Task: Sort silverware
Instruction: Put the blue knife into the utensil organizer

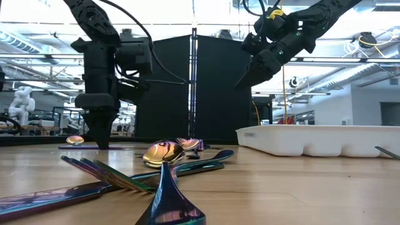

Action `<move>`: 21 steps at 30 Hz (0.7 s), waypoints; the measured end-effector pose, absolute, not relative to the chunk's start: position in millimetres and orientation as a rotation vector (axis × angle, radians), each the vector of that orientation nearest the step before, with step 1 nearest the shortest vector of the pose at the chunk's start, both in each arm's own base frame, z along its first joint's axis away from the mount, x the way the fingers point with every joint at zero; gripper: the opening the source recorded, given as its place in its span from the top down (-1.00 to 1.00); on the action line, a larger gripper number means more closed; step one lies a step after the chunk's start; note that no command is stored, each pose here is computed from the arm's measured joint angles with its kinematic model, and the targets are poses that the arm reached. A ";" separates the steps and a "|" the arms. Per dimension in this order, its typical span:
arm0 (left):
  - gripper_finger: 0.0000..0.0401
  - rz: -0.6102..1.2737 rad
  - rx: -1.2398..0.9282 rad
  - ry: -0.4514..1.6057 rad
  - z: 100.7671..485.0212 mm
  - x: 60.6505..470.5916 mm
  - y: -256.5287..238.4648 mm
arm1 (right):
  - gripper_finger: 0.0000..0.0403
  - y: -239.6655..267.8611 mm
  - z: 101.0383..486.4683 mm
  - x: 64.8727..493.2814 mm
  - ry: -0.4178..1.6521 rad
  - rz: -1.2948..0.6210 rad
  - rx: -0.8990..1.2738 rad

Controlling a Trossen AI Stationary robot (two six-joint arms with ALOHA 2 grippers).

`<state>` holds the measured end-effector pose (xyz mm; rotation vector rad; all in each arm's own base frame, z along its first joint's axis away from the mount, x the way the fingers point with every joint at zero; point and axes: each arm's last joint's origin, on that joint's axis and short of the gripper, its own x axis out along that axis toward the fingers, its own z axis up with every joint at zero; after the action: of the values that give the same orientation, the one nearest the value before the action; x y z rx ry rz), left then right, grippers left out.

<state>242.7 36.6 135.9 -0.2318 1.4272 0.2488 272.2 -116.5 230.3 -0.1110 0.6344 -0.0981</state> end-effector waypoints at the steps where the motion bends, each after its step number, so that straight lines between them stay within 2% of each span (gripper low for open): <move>1: 0.37 0.242 -0.224 1.429 135.7 242.7 36.6 | 0.43 -116.5 230.3 272.2 0.634 -0.098 -0.111; 5: 0.46 0.235 -0.216 1.432 135.3 242.6 36.5 | 0.43 -116.6 230.7 272.4 0.630 -0.100 -0.113; 13: 0.87 0.237 -0.215 1.437 134.6 241.9 36.6 | 0.43 -116.7 230.9 272.6 0.628 -0.101 -0.114; 21: 0.96 0.241 -0.211 1.429 136.1 241.8 36.7 | 0.43 -116.7 230.9 272.6 0.628 -0.101 -0.115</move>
<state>241.8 36.7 136.1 -0.2109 1.4293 0.2411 272.6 -116.7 230.9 -0.1147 0.6278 -0.1015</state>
